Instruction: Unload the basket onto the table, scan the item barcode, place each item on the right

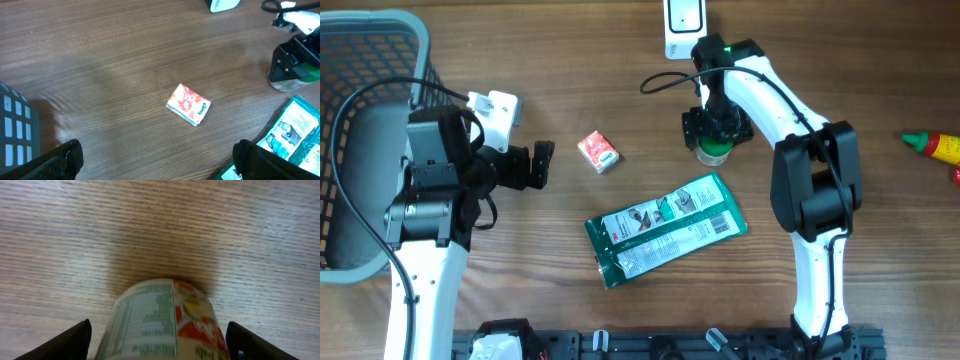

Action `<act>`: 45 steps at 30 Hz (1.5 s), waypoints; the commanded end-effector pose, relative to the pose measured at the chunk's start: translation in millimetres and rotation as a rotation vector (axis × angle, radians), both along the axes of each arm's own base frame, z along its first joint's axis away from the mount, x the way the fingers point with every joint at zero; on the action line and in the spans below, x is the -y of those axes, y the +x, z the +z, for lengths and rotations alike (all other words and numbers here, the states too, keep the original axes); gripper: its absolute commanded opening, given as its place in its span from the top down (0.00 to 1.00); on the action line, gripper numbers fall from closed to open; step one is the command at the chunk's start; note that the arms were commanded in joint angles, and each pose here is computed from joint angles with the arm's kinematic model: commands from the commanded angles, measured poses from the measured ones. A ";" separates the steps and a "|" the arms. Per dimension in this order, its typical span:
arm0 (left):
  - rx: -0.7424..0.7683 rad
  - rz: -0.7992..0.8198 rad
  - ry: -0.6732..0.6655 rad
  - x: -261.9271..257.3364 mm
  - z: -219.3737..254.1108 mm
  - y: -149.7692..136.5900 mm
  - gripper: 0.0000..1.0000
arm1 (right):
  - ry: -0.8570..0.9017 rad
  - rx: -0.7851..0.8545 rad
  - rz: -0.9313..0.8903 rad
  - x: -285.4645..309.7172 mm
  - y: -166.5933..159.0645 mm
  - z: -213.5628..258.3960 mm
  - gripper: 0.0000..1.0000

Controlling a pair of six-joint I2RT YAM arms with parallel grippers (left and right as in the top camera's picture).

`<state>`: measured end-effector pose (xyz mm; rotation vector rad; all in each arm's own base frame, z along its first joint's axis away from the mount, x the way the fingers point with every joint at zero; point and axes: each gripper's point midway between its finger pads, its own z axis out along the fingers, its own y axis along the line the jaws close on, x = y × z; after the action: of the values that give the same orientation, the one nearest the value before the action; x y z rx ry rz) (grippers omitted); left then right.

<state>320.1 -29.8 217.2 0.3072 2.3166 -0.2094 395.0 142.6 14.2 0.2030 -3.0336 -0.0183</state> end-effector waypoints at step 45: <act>-0.008 -0.001 -0.020 1.4 -2.2 -0.6 0.00 | 0.647 -0.374 -0.175 -65.2 -81.5 133.1 0.56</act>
<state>320.1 -29.8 217.2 0.3072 2.3166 -0.2094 319.6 198.9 95.0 -0.0635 -2.5021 -0.8045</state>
